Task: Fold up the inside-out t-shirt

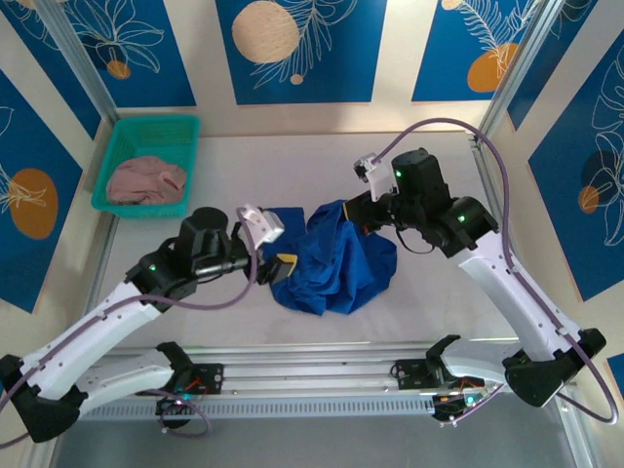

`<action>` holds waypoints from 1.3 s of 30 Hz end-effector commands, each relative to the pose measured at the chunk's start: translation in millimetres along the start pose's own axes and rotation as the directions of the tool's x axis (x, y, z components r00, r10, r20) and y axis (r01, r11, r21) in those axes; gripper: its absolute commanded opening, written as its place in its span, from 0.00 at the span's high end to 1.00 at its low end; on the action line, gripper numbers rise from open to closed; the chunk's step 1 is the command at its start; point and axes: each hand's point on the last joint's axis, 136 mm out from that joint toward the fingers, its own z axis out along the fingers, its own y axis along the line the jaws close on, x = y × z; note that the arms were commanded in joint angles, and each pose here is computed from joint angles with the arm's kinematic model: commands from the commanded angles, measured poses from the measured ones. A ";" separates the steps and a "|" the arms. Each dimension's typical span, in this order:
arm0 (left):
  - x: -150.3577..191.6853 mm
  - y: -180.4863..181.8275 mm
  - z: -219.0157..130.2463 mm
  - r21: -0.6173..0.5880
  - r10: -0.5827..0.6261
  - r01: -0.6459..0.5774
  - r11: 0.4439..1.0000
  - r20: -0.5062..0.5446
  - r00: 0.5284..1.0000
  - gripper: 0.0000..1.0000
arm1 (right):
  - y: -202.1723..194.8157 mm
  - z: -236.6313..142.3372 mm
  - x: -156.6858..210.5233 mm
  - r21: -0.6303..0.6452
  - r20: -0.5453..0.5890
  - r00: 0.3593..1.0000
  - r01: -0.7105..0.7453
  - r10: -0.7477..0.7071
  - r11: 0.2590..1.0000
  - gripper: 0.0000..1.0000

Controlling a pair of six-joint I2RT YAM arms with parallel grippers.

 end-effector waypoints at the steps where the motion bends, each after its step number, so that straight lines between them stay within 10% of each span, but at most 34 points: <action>1: 1.1 5.0 18.7 -0.112 0.192 -0.193 0.975 -0.020 0.981 0.20 | 8.0 -5.5 -6.5 -0.040 -0.008 0.999 -0.033 0.032 0.999 1.00; 10: 7.9 -19.9 67.0 -0.255 0.589 -0.592 0.764 -0.098 0.802 0.14 | 9.6 0.0 -11.1 -0.072 -0.022 0.998 -0.064 0.063 0.995 1.00; 18: 7.3 -29.1 87.0 -0.352 0.681 -0.673 0.650 -0.121 0.722 0.18 | 9.4 3.6 -12.7 -0.100 -0.027 0.996 -0.089 0.086 0.991 1.00; 25: 10.5 -24.4 102.4 -0.388 0.682 -0.676 0.626 -0.149 0.716 0.28 | 9.6 2.2 -13.1 -0.111 -0.025 0.995 -0.096 0.094 0.989 1.00; 39: 3.2 -0.2 96.5 -0.403 0.581 -0.552 0.730 -0.061 0.812 0.92 | 8.3 -1.6 -11.9 -0.107 -0.017 0.995 -0.104 0.102 0.989 1.00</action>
